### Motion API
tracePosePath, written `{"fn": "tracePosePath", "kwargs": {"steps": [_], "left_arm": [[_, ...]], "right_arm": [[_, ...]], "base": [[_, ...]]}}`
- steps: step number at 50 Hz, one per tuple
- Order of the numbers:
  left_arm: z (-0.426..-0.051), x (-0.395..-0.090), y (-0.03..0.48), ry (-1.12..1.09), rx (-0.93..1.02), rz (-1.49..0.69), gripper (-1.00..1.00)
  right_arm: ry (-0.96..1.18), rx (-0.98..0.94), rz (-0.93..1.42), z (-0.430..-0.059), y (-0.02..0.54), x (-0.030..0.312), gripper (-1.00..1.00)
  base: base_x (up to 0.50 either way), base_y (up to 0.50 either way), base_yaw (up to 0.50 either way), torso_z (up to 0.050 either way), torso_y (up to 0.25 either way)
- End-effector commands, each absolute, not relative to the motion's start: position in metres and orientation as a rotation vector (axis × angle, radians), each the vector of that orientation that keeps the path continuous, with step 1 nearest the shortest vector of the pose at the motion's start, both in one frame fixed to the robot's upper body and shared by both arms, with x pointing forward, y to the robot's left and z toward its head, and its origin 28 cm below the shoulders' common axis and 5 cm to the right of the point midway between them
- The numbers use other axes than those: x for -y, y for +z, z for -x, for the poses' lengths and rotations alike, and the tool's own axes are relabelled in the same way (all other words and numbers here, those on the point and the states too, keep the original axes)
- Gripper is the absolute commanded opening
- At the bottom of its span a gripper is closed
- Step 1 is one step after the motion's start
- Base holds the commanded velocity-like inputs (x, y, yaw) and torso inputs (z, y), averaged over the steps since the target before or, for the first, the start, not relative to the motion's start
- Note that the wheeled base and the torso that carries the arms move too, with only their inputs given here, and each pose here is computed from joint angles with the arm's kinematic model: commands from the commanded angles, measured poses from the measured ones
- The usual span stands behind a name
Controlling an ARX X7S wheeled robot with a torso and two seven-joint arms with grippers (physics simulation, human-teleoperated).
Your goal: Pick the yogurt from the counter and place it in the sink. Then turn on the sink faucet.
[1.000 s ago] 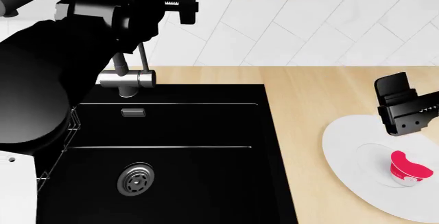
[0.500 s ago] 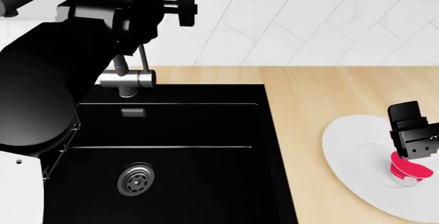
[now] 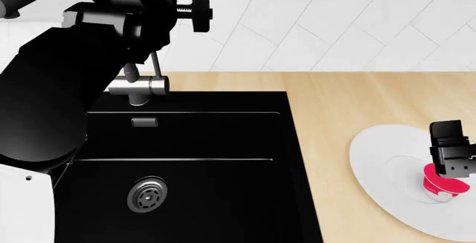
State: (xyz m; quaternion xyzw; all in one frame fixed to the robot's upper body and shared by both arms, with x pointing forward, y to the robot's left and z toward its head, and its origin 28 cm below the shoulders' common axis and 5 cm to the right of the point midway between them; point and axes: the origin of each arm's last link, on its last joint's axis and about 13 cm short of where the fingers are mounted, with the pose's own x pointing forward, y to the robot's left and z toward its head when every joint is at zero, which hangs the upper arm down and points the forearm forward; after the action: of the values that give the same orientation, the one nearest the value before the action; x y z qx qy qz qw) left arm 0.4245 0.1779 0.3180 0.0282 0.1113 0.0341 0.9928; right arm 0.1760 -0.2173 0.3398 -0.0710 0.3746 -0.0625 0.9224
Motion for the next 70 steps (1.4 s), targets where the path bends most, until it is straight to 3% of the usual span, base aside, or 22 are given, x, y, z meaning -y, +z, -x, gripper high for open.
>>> {"fn": "tracePosePath", "kwargs": {"steps": [1,70], "left_arm": [[-0.425,-0.179,0.316,0.071,-0.227,-0.057,1.00],[-0.426,-0.182,0.304,0.079,-0.250,-0.053,1.00]], "right_arm": [[-0.152,-0.778,0.098,-0.182,0.327,0.226,1.00],[-0.174,-0.921,-0.040,-0.208,0.251,0.251,1.00]], "base": [[0.00,0.00,0.00,0.000,0.000],[0.00,0.00,0.00,0.000,0.000]]}}
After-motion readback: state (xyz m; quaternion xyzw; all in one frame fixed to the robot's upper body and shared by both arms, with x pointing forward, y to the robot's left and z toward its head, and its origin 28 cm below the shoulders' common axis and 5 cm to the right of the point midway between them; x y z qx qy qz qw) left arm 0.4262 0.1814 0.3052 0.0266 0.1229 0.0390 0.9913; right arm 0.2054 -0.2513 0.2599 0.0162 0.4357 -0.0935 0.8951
